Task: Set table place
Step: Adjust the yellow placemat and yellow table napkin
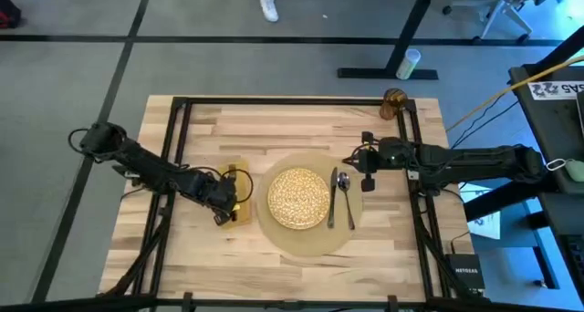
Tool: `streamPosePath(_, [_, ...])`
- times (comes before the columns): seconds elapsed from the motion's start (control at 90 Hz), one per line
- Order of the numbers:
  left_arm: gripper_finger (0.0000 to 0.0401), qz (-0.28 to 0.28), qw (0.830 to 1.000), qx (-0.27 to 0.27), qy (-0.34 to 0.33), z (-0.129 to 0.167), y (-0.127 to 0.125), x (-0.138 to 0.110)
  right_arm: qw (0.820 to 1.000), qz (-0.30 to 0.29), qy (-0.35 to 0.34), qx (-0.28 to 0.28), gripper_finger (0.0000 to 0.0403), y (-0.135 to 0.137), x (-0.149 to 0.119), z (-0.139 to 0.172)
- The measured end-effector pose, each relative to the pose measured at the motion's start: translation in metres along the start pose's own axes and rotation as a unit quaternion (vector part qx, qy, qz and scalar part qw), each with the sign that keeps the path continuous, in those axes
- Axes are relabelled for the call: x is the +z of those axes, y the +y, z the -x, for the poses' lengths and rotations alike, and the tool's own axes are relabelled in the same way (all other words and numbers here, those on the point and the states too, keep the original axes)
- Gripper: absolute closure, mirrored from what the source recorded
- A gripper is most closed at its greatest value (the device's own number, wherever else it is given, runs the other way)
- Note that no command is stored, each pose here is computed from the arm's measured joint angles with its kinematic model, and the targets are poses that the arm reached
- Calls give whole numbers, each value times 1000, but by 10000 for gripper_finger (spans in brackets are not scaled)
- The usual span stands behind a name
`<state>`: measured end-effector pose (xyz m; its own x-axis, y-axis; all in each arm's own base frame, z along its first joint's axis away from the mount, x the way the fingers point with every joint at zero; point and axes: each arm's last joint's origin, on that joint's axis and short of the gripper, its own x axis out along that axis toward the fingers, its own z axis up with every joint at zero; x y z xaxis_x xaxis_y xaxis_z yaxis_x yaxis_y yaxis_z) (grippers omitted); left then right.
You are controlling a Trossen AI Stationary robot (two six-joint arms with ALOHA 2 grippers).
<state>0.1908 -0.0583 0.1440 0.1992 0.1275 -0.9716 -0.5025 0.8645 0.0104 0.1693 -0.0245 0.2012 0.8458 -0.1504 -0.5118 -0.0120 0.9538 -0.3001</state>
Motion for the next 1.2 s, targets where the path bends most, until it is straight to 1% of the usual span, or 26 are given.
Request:
streamPosePath(0.1, [401,4,1000,-12,-11,4,0,1,1000,0,0,0,403,0,0,0])
streamPosePath(0.156, [401,5,999,-28,-25,7,-4,5,1000,0,0,0,403,0,0,0])
streamPosePath(0.267, [401,-4,994,-78,-75,12,-14,17,1000,0,0,0,403,0,0,0])
streamPosePath(0.344, [401,-5,989,-101,-111,14,-18,25,1000,0,0,0,403,0,0,0])
streamPosePath(0.411, [401,-3,987,-100,-129,14,-17,31,1000,0,0,0,403,0,0,0])
streamPosePath(0.589, [401,-5,986,-86,-145,4,-10,46,1000,0,-1,0,403,0,0,0])
streamPosePath(0.8, [401,-11,982,-94,-162,-10,-5,64,1000,0,0,0,403,0,0,0])
streamPosePath(1.067, [401,-13,976,-107,-187,-26,-3,82,1000,0,0,0,403,0,0,0])
streamPosePath(1.2, [401,-13,979,-98,-180,-36,-1,84,1000,0,0,0,403,0,0,0])
